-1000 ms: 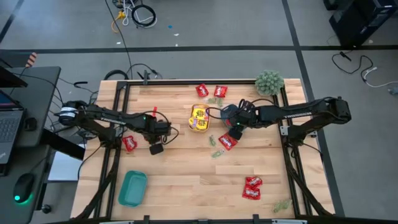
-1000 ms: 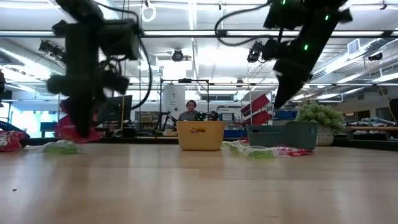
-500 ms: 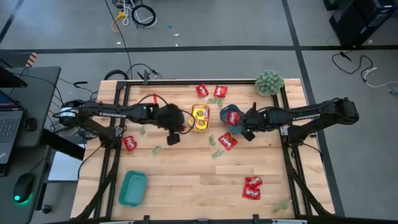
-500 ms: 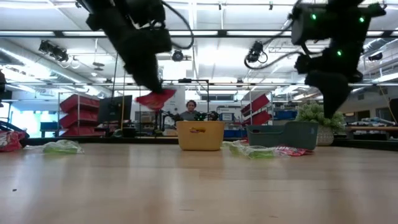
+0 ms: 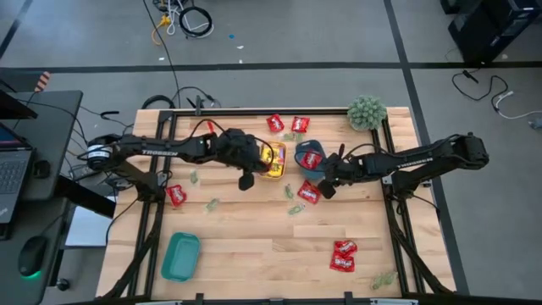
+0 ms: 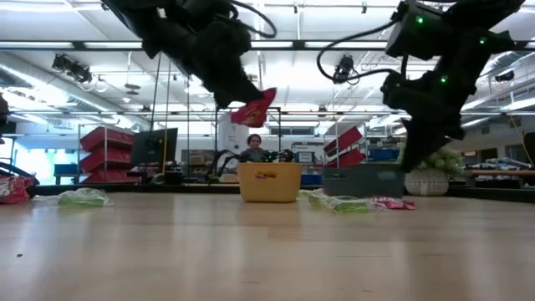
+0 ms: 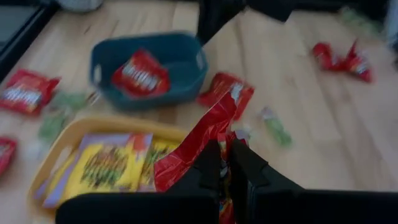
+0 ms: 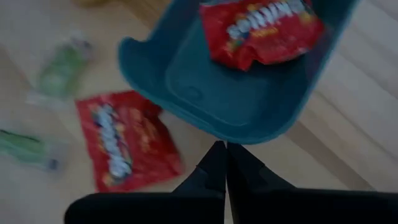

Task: Sort candy
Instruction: Put the red packet of candy into the blue bin

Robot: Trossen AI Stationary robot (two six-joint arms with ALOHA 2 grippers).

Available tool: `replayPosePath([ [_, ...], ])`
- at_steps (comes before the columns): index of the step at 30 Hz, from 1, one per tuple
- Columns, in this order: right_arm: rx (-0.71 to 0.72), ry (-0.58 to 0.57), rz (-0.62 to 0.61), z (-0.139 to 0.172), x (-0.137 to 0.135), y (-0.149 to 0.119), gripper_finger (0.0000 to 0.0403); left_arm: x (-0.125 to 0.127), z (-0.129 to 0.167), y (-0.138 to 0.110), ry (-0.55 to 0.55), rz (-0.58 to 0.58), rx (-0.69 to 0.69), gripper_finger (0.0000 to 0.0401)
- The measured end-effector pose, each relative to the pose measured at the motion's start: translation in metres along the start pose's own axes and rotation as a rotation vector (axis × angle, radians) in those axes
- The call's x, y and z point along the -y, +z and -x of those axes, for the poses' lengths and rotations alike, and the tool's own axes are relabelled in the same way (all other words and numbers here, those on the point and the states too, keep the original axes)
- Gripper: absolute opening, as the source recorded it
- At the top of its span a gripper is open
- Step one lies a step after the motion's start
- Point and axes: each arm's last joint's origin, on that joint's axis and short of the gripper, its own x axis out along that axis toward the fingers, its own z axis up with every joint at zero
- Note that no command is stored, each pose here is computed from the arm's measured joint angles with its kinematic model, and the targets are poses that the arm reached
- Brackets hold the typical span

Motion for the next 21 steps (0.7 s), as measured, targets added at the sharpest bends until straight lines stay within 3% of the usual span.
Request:
replayPosePath([
  [9,0.054,0.06,0.061,0.009,-0.009,0.008,0.0001,-0.012,-0.051,0.027,-0.095,-0.048,0.082,0.0011],
  [14,0.078,0.01,0.074,0.031,-0.005,0.006,0.0001,-0.021,-0.091,0.044,-0.097,-0.097,0.051,0.0011],
  [21,0.166,-0.042,0.031,0.059,0.007,-0.002,0.0001,-0.035,-0.145,0.049,-0.042,-0.114,0.021,0.0011],
])
